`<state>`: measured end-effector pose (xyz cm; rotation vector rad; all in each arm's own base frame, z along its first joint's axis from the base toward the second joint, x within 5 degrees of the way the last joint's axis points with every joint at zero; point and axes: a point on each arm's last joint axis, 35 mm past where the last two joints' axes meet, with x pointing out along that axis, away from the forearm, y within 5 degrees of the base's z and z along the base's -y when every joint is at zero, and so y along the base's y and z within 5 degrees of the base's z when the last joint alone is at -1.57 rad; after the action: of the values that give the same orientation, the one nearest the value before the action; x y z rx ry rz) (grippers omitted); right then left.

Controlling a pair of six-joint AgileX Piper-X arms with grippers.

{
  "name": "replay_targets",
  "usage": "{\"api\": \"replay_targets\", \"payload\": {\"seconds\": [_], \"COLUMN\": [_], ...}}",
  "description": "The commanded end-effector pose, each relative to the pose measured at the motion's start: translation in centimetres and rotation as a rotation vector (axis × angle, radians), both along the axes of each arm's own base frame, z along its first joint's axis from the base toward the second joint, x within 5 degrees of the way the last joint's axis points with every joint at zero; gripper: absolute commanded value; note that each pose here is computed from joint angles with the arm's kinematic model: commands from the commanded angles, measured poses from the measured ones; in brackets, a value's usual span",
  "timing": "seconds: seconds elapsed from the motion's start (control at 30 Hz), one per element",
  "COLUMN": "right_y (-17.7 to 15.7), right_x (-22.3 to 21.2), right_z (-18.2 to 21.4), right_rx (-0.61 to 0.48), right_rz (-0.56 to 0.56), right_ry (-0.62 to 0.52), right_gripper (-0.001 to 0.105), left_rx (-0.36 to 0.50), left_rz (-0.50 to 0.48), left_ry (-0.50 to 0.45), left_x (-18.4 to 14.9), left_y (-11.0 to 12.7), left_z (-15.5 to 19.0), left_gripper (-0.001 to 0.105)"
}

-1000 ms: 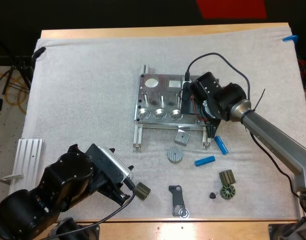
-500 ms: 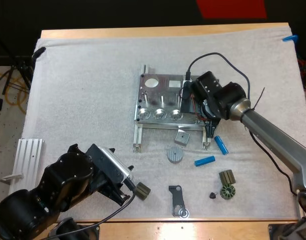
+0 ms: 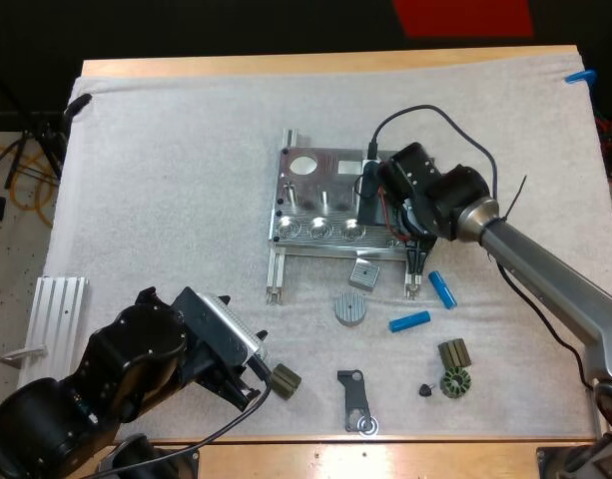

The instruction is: Load cells from right to left

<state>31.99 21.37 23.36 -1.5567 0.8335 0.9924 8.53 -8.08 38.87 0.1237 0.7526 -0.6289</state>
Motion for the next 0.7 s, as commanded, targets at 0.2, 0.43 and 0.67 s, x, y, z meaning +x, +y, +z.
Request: {"api": "replay_targets", "payload": {"seconds": [0.2,0.43,0.67], "right_y": [0.68,0.41,0.08], "right_x": [1.05,1.2,1.51], "right_z": [-0.43,-0.37,-0.22], "right_rx": [0.043,-0.013,-0.054], "right_rz": [0.003,-0.019,-0.084], "right_ry": [-0.066,-0.102,-0.157], "right_gripper": [0.0,0.0,0.0], "left_rx": [0.002,0.002,0.002], "left_rz": [0.01,0.01,0.01], "left_ry": [-0.009,-0.009,-0.009], "left_x": [-0.06,-0.06,-0.06], "left_y": [0.1,0.1,0.1], "left_z": [0.21,0.21,0.21], "left_gripper": [0.057,0.057,0.057]}}
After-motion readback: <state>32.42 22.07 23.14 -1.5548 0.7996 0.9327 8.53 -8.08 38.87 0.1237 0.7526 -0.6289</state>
